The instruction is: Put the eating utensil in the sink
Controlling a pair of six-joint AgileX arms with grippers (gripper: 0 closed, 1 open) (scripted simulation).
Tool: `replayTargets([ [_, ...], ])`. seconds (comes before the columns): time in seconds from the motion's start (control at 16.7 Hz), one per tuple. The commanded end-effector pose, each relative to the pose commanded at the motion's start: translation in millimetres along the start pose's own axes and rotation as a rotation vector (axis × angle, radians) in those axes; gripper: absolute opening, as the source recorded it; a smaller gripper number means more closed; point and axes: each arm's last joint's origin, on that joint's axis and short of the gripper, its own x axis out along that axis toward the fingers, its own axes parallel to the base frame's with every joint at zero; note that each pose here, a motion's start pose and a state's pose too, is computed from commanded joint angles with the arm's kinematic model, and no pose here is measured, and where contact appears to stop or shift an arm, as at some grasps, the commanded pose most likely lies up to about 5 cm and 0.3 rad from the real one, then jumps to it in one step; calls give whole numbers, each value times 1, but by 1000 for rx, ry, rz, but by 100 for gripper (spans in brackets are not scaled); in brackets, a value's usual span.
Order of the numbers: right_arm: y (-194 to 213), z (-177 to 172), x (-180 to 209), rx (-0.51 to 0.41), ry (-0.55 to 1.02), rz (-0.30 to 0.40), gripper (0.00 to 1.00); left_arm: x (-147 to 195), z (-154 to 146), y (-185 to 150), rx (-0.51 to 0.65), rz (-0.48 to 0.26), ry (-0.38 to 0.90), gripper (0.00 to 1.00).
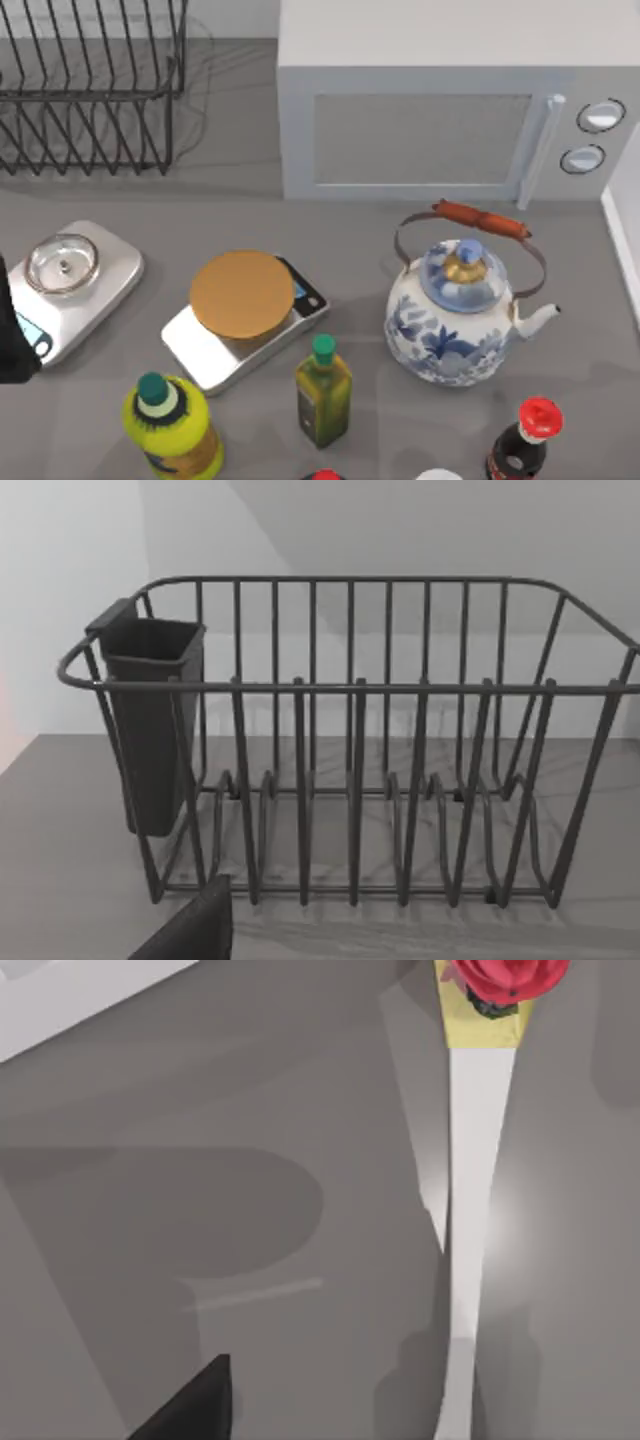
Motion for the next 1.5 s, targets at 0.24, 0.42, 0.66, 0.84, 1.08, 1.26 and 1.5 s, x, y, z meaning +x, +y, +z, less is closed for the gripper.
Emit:
replayTargets([
  [0.24,1,4,44,0,-11,2,100,0,0,0,0,0,0,100],
  [0.42,0,1,72,1,-9,2,100,0,0,0,0,0,0,100],
  [0.66,-1,-2,83,1,-3,1,100,0,0,0,0,0,0,100],
  [0.84,-1,-2,83,1,-3,1,92,0,0,0,0,0,0,100],
  [1.08,-1,-2,83,1,-3,1,62,0,0,0,0,0,0,100],
  [1.26,-1,-2,83,1,-3,1,40,0,0,0,0,0,0,100],
  [1.5,-1,-2,83,1,-3,1,10,0,0,0,0,0,0,100],
])
